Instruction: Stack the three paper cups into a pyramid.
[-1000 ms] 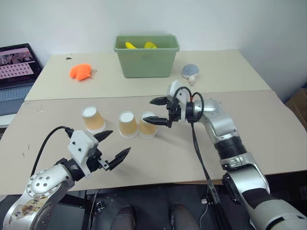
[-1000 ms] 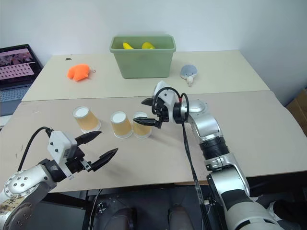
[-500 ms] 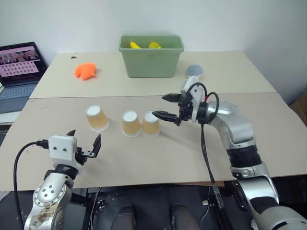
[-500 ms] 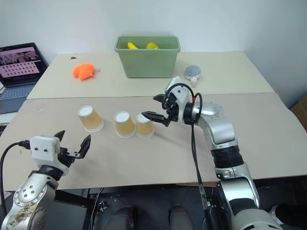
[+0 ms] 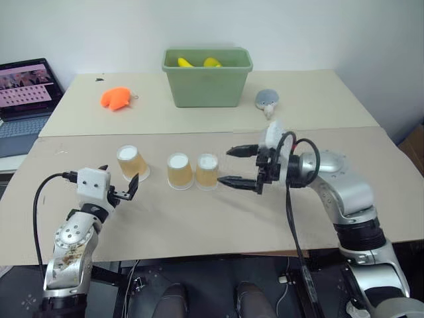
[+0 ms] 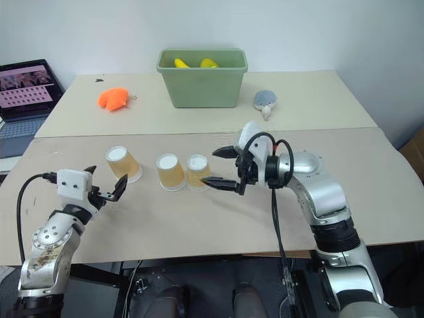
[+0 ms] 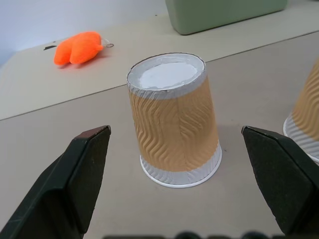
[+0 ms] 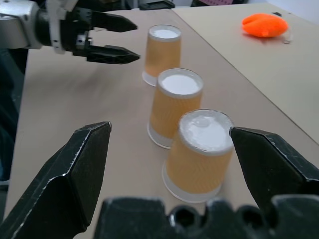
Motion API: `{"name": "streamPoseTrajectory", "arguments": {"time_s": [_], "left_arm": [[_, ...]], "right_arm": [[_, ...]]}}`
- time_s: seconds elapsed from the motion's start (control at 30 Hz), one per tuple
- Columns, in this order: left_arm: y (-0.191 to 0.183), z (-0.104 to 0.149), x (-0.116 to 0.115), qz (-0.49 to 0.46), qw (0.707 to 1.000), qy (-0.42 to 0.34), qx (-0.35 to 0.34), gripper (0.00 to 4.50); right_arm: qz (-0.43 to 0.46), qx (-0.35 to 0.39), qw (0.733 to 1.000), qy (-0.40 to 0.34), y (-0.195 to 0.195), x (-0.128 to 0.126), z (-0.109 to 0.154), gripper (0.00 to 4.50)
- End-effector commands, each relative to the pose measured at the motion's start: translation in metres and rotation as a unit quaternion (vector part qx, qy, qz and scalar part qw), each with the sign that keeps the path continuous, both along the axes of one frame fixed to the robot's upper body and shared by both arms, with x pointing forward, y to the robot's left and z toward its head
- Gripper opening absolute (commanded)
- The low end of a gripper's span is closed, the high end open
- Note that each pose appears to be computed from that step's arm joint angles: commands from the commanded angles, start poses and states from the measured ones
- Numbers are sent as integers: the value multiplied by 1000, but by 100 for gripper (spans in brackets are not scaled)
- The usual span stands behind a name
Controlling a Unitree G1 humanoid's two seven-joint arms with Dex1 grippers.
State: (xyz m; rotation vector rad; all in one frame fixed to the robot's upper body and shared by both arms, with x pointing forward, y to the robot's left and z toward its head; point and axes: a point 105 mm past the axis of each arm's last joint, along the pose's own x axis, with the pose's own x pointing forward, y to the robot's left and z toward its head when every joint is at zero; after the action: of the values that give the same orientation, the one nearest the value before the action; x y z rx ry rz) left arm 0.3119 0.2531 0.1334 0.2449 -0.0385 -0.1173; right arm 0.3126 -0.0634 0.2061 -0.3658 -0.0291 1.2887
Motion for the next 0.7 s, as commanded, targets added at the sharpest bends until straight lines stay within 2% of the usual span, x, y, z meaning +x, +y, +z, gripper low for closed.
{"name": "streamPoseTrajectory", "arguments": {"time_s": [0.03,0.3,0.7], "left_arm": [[4,17,2,-7,999,-29,17,450],[5,25,10,-25,999,-35,12,450],[12,32,35,-27,998,-50,-13,450]], "right_arm": [[36,-8,998,-43,6,-12,9,444],[49,-13,997,-50,11,-17,6,444],[43,-7,997,-56,9,-16,14,444]]}}
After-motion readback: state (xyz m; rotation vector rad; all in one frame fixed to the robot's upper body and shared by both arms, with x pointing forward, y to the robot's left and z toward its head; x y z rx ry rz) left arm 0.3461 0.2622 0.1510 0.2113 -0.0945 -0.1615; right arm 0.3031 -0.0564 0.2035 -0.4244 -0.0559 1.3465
